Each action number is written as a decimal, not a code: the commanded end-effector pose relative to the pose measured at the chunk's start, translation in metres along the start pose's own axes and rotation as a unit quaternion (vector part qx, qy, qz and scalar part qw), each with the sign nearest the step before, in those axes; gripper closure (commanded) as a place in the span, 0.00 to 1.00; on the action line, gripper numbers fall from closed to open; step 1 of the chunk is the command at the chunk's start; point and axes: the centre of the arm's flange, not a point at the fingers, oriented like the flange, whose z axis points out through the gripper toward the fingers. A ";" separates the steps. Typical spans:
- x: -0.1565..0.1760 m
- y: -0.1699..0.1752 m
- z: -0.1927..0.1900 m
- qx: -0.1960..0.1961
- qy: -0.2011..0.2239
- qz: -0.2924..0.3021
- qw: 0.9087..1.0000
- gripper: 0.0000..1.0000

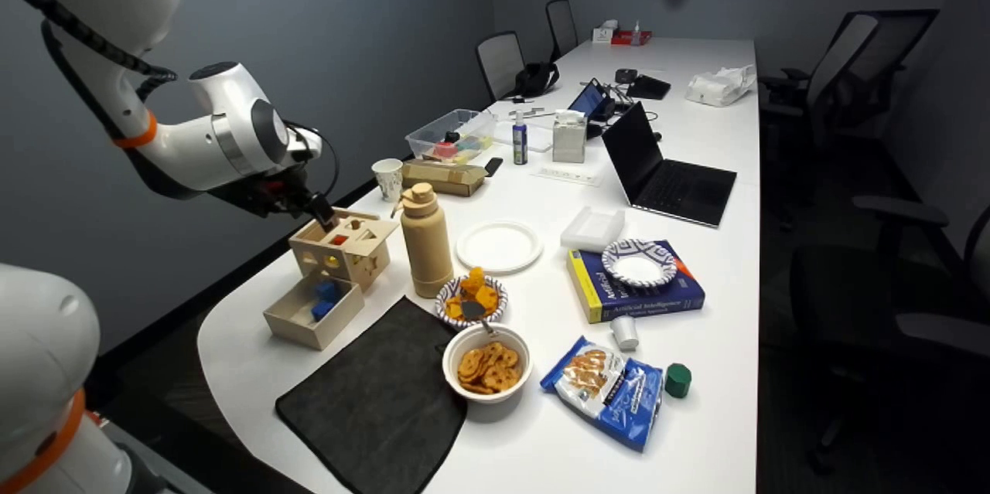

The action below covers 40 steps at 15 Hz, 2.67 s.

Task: Pick up the yellow and blue objects and put them in the box

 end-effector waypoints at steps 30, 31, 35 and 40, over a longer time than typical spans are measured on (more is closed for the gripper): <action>-0.049 0.034 0.111 -0.004 -0.073 0.114 0.991 0.00; -0.050 0.034 0.112 -0.005 -0.077 0.114 0.990 0.00; -0.046 0.038 0.117 -0.010 -0.080 0.107 0.991 0.00; -0.042 0.039 0.123 -0.013 -0.089 0.098 0.991 0.00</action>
